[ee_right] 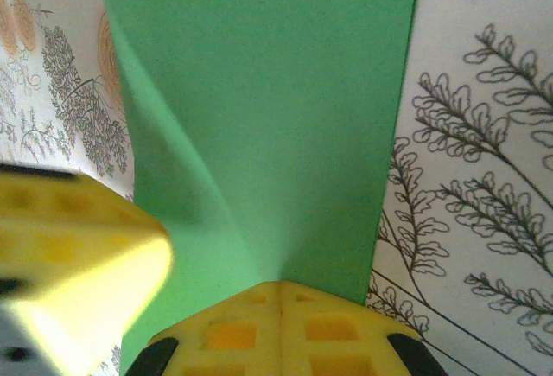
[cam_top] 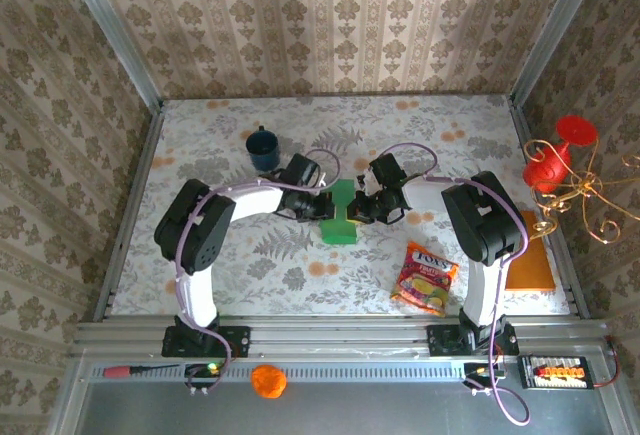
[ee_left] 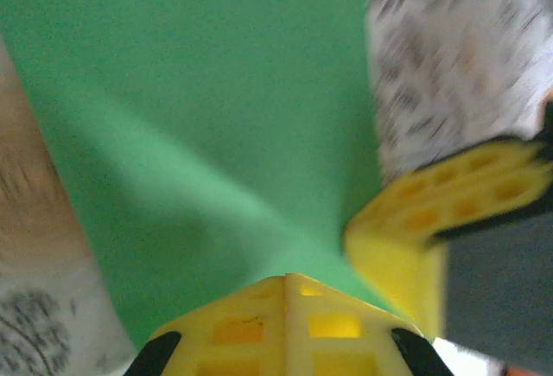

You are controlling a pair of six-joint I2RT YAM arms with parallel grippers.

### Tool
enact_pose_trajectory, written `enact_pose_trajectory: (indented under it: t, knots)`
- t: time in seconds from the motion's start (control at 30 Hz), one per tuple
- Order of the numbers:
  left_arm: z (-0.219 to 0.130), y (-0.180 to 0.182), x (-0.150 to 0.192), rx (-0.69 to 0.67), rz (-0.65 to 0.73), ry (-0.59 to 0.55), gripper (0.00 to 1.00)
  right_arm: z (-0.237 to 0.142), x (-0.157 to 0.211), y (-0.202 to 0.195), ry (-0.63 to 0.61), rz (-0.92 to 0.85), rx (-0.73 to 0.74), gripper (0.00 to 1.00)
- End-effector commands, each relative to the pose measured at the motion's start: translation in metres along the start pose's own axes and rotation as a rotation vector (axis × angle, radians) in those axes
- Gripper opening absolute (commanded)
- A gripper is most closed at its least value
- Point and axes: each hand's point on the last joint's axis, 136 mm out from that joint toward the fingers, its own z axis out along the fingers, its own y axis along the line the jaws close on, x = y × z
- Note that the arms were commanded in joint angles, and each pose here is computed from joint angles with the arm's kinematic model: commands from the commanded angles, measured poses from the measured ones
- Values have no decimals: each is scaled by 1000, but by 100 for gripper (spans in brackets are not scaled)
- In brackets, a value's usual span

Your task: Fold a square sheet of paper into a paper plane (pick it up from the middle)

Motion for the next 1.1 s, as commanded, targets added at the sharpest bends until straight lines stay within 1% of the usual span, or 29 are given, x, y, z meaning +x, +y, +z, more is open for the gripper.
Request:
enact_pose_trajectory:
  t: [0.0, 0.2, 0.4, 0.5, 0.67, 0.73, 0.8, 0.9, 0.97, 1.07]
  knots:
    - [2, -6, -1, 51, -41, -3, 0, 9, 84, -140, 204, 179, 531, 0]
    - [9, -4, 0, 51, -43, 26, 0, 8, 85, -140, 206, 175, 534, 0]
    - [9, 14, 14, 30, -49, 58, 0, 8, 86, -142, 208, 178, 544, 0]
    - [2, 31, 21, 26, -87, 58, 0, 7, 86, -144, 210, 180, 551, 0]
    - [-16, 58, 31, 8, -113, 54, 0, 7, 87, -145, 212, 184, 558, 0]
    - [-25, 60, 29, 13, -117, 38, 0, 7, 87, -145, 213, 183, 557, 0]
    - [-32, 51, 22, 36, -106, 12, 0, 8, 87, -145, 214, 183, 555, 0]
    - [-37, 26, 12, 94, -86, -23, 0, 8, 88, -145, 217, 183, 554, 0]
    - [-34, 9, 6, 120, -69, -40, 0, 8, 87, -144, 214, 182, 554, 0]
    - [-21, -8, 3, 145, -55, -28, 0, 8, 87, -145, 214, 184, 554, 0]
